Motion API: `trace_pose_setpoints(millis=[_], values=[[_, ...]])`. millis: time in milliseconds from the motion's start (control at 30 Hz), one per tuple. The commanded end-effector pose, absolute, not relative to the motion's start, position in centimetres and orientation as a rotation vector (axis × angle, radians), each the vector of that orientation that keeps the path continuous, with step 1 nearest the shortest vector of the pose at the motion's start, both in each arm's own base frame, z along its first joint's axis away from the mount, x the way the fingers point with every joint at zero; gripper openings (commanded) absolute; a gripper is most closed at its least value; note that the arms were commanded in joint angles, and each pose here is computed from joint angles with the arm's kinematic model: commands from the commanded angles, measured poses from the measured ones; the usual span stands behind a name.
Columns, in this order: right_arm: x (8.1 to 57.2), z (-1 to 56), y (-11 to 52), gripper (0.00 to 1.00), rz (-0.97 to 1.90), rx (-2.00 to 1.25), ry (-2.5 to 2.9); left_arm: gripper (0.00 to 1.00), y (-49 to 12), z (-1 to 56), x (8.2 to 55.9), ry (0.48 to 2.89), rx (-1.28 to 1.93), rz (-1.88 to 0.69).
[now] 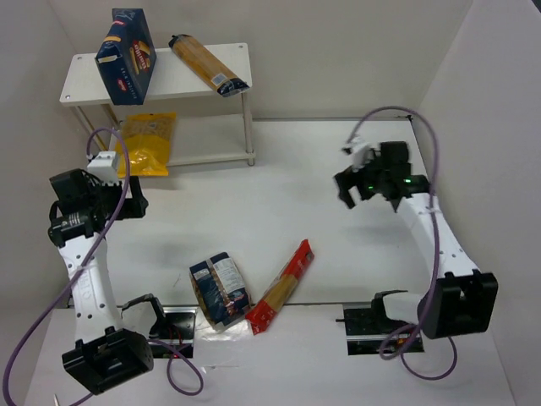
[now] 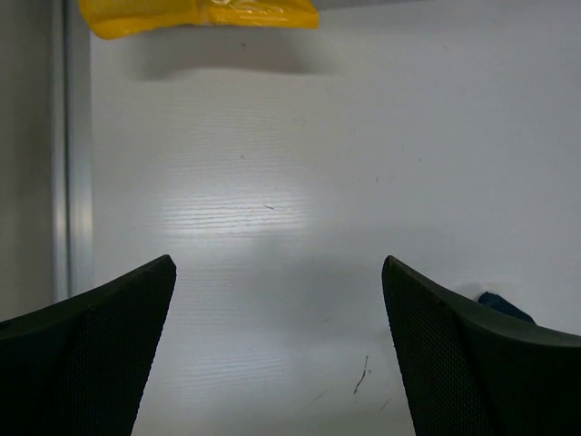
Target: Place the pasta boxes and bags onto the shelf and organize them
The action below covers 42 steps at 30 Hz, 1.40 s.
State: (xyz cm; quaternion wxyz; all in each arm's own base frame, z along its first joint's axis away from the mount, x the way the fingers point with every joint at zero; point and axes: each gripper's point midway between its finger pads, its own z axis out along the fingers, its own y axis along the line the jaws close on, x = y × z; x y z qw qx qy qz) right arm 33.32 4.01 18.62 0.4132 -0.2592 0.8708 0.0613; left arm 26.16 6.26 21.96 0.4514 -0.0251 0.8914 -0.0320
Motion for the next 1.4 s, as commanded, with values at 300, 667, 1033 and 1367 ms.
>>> trace_pose_setpoints(millis=[300,667,1033,1367], values=[[24.1,11.9,18.8,1.00,0.336,-1.900,1.930,1.00,7.5,26.6,24.6,2.041,-0.091,0.028],[17.9,9.9,25.5,1.00,0.572,-2.271,1.632,1.00,8.2,24.4,24.7,2.039,-0.088,0.006],[14.9,5.7,23.6,1.00,0.564,-2.493,1.522,1.00,9.4,24.1,24.2,2.038,-0.135,0.026],[13.9,2.2,22.4,1.00,0.568,-2.504,1.524,1.00,10.2,24.4,23.7,2.025,-0.168,0.049]])
